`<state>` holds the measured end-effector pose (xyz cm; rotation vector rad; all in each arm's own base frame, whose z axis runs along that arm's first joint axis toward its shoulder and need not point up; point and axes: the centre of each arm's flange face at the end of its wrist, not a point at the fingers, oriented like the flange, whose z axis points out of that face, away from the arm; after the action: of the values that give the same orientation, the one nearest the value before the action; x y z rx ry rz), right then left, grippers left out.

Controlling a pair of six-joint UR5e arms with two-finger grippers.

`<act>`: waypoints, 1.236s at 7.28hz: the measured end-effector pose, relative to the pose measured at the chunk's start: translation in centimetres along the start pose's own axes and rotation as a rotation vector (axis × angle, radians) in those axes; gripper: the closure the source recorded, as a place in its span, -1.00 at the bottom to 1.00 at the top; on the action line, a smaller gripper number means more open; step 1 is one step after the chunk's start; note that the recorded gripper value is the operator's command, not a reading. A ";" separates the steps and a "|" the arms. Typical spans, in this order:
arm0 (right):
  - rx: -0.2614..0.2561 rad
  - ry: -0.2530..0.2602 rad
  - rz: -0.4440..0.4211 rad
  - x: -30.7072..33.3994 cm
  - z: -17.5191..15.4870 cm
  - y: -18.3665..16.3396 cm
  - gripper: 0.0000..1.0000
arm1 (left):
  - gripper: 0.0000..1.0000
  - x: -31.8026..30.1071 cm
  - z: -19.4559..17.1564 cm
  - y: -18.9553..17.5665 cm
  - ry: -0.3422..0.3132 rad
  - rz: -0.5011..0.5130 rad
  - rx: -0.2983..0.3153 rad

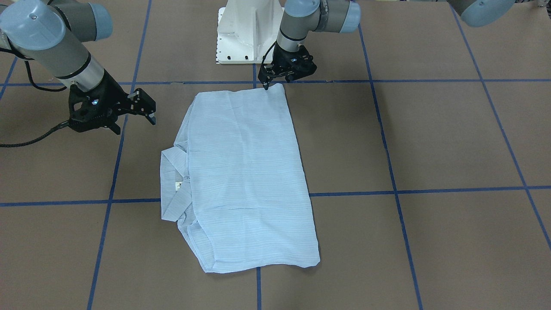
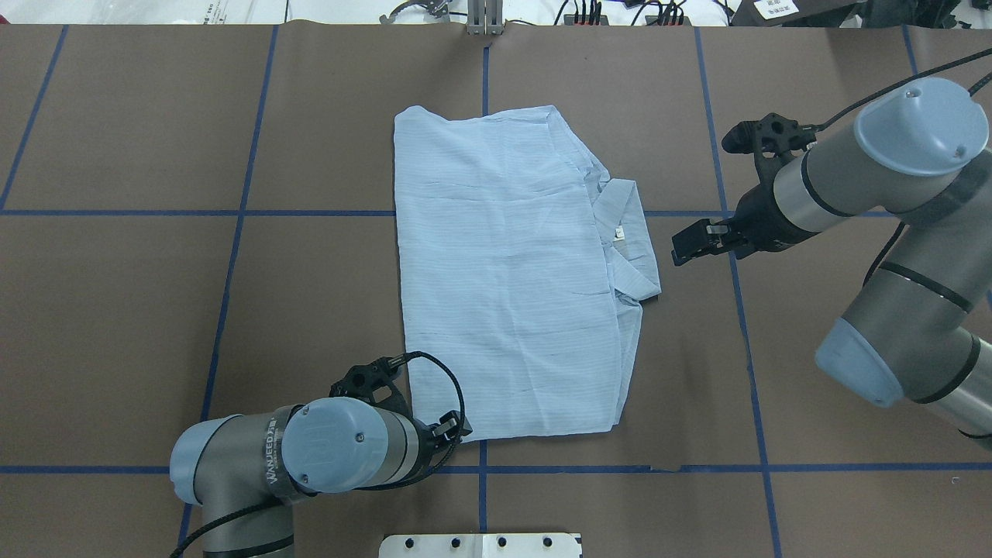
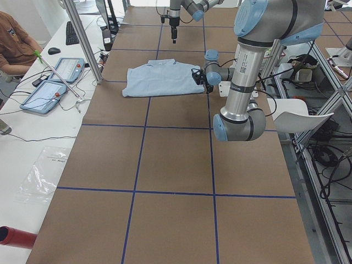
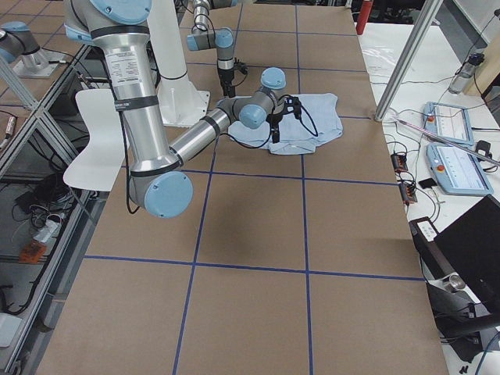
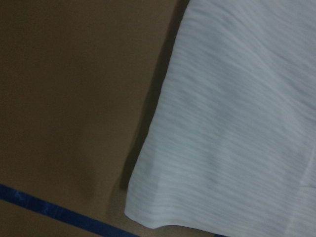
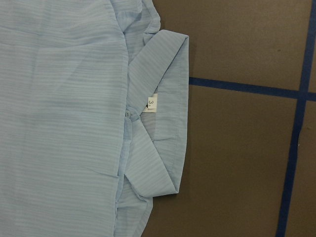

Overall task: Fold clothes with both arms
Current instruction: 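Hold the left gripper at the shirt corner nearest the robot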

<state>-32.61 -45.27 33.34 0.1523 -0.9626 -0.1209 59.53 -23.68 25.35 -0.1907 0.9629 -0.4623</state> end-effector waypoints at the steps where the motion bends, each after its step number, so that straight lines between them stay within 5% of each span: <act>1: 0.002 -0.002 -0.002 -0.1 0.0 0.0 -1.00 | -0.33 0.0 0.1 -0.1 -0.001 -0.002 0.002; 5: 0.004 -0.002 -0.003 -0.1 -0.1 -0.1 -1.00 | -0.18 0.3 -0.1 -0.7 0.002 -0.009 0.009; 9: 0.004 0.002 -0.002 0.0 0.0 0.0 -1.00 | -0.27 0.7 -0.6 -1.9 0.012 -0.018 0.024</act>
<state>-32.63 -45.31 33.40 0.1571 -0.9604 -0.1202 58.78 -25.68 25.21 -0.1756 0.9679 -0.4918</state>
